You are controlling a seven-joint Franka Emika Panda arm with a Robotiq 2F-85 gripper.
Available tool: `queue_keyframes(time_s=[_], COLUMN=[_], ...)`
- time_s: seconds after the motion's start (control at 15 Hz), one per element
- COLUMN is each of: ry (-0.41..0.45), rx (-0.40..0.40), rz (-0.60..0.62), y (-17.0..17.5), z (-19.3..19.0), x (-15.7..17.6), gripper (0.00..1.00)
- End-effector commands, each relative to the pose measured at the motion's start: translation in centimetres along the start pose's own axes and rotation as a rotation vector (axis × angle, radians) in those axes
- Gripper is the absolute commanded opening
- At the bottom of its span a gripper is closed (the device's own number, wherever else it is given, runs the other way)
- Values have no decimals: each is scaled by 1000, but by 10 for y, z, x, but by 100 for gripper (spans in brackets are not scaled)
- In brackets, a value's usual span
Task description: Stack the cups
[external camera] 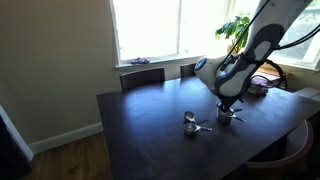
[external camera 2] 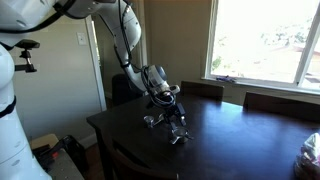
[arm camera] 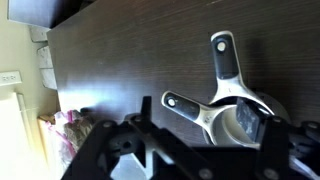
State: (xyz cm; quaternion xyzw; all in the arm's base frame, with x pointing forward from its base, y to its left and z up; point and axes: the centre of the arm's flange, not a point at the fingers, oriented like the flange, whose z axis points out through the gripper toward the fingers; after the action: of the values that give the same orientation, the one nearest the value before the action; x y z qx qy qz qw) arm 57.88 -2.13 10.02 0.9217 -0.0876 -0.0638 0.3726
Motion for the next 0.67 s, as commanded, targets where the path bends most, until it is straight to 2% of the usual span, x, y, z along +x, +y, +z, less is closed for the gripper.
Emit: queue_keyframes(time_s=[0.0,0.13,0.33,0.6], ry=[44,78,105,81], rx=[47,95,212,313], rz=[-52,-97,-153,-331], y=[14,12,5,-12], z=[-16,-26,-44,-58], x=[-26,-32,-35,-37], gripper=[100,100,100,100])
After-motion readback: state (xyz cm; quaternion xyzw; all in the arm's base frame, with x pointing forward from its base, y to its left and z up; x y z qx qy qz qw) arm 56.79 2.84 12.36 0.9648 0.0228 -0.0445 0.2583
